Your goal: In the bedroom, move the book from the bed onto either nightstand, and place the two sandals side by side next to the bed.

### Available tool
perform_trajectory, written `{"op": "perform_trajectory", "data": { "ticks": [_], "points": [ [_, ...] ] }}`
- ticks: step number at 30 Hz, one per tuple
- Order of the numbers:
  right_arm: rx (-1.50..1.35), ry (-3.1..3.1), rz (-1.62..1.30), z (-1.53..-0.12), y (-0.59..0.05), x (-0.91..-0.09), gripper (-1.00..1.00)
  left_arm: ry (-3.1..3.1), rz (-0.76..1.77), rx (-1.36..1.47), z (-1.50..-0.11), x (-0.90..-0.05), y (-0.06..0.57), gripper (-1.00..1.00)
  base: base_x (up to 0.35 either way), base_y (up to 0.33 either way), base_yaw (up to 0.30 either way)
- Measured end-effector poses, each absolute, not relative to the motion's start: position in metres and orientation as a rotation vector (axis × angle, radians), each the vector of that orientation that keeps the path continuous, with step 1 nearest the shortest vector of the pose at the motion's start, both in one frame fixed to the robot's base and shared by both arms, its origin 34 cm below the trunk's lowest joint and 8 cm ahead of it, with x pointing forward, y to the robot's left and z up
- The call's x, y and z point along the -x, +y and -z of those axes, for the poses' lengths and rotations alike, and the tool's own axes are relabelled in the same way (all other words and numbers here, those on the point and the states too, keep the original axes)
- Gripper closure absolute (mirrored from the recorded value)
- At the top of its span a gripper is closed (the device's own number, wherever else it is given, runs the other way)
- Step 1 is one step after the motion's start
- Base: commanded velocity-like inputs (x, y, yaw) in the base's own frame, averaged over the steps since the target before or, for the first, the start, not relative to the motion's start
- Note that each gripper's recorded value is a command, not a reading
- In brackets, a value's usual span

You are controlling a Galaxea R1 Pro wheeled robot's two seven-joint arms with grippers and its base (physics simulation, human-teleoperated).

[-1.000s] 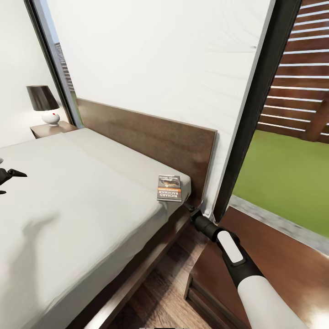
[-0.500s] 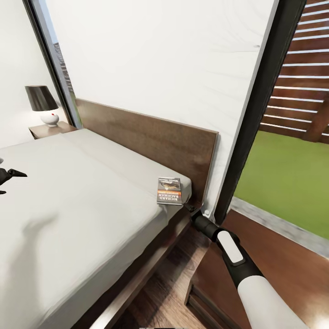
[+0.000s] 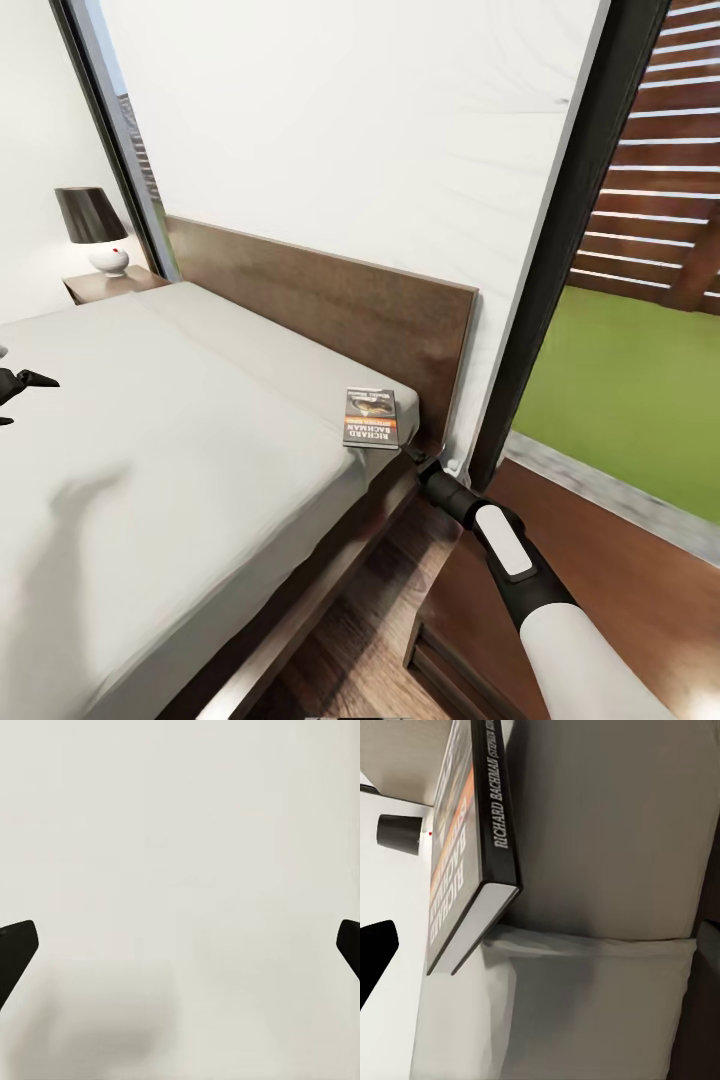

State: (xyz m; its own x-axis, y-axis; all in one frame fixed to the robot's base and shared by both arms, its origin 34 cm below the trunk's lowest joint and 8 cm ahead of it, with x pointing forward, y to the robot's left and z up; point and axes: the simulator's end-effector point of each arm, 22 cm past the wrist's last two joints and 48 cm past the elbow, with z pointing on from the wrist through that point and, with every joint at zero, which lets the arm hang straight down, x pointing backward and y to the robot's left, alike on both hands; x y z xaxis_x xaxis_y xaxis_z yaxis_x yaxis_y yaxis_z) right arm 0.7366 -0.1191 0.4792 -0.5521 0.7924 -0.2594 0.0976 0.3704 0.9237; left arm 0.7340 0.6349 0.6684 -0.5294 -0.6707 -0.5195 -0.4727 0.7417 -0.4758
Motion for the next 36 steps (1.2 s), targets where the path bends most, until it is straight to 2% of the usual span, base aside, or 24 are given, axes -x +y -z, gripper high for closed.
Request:
{"op": "perform_trajectory", "data": {
  "ticks": [36],
  "points": [
    [-0.77, 1.908, -1.221, -0.4794, -0.1182, -0.7366, -1.0, 2.23, 0.36, 0.856, -0.6685, -0.7341, 0.6352, -1.0, 0.0, 0.0, 0.0]
  ]
}}
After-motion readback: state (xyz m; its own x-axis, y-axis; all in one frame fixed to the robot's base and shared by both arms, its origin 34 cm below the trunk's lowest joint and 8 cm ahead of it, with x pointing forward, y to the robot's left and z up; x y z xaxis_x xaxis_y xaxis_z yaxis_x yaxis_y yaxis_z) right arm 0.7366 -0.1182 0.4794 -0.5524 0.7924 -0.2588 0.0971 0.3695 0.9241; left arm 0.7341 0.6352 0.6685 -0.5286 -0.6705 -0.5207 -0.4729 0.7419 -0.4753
